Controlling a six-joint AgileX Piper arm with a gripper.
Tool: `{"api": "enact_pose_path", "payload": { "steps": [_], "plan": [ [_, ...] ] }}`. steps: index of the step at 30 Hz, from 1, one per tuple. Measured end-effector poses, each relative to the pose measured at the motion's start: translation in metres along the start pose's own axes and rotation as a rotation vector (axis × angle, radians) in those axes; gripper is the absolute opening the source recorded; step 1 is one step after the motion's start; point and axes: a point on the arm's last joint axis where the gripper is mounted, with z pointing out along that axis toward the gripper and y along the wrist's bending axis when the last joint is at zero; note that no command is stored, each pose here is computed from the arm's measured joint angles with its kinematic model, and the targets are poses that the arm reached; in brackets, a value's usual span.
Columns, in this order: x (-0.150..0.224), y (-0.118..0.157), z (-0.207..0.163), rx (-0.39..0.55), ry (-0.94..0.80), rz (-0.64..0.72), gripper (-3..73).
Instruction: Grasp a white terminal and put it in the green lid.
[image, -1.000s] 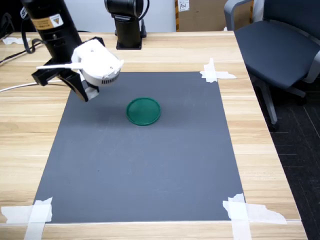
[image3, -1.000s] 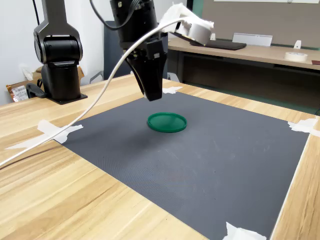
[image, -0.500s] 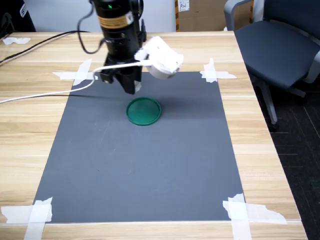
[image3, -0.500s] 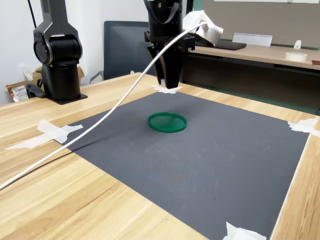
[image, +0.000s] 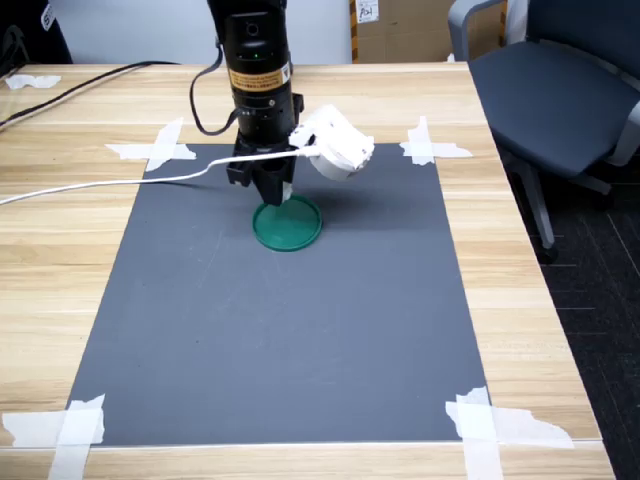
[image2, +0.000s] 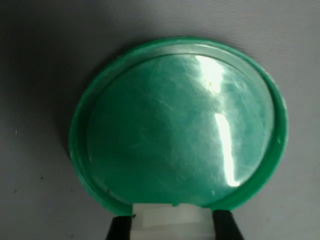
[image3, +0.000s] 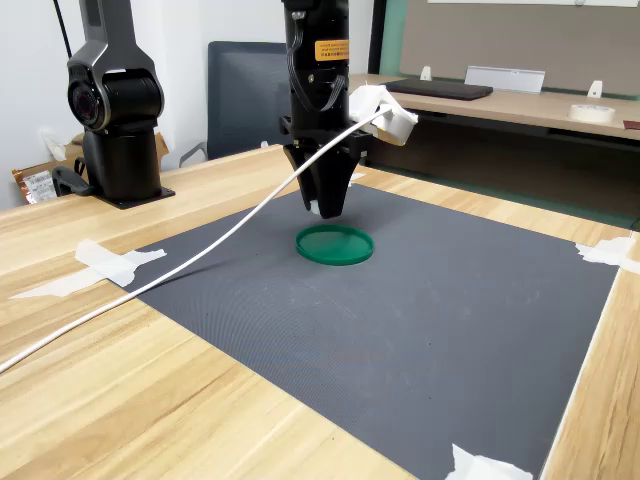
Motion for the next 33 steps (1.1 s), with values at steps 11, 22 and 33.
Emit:
{"api": "enact_pose_path", "payload": {
  "steps": [11, 22, 33],
  "plan": [
    [-0.002, -0.003, 0.009, 0.003, 0.0, -0.003, 26.9],
    [-0.003, -0.006, 0.008, 0.033, -0.019, -0.006, 60.8],
    [-0.008, -0.005, -0.073, 0.367, -0.328, 0.129, 45.4]
  ]
}}
